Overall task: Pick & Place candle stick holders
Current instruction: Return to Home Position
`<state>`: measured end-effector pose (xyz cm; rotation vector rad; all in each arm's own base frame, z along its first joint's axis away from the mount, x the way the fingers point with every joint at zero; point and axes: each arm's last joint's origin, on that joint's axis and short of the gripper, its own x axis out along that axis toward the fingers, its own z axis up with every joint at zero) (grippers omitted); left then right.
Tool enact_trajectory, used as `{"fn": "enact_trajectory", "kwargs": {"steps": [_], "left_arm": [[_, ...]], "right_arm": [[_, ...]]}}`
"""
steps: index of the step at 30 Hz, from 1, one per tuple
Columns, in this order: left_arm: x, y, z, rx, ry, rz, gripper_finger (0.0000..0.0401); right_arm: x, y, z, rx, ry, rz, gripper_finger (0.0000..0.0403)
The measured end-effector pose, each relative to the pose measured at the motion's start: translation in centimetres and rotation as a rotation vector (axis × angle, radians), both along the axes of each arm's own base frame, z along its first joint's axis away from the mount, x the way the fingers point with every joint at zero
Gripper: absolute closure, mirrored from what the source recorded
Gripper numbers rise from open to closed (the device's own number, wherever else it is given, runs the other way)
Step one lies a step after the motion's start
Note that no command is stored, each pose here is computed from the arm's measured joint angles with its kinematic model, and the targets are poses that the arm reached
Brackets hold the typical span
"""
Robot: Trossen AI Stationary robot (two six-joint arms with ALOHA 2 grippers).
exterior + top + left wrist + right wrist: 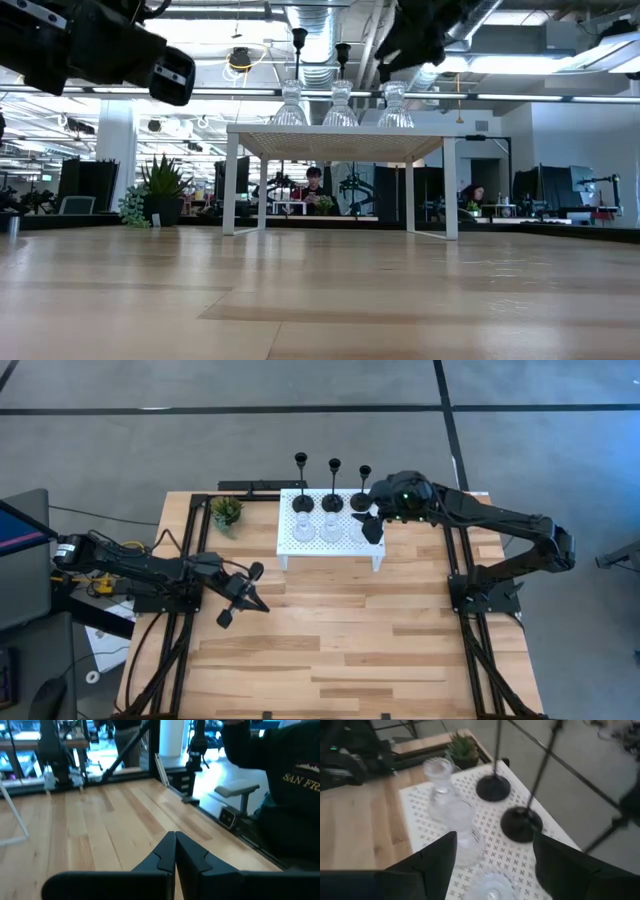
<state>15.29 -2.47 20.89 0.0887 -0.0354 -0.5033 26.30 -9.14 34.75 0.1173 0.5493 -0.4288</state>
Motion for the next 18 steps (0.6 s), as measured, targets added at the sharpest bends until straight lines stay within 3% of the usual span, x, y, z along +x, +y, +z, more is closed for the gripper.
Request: {"fn": "enact_trajectory", "kwargs": {"steps": [3, 6, 13, 18], "left_arm": [[0.0, 0.0, 0.4, -0.004, -0.044, 0.0, 0.0393], [-0.1, 0.0, 0.6, -0.013, -0.051, 0.0, 0.0393], [-0.4, 0.1, 0.9, -0.03, -0.069, 0.007, 0.0393], [-0.7, 0.1, 1.3, -0.034, -0.097, 0.029, 0.0393]], "right_arm": [[0.0, 0.8, 1.1, -0.037, -0.017, 0.05, 0.0161], [-0.2, 1.8, 1.6, -0.073, -0.019, 0.106, 0.0204], [-0.7, 2.9, 0.8, -0.083, 0.104, 0.173, 0.0385], [-0.6, 3.9, 0.5, -0.082, 0.133, 0.182, 0.039]]}}
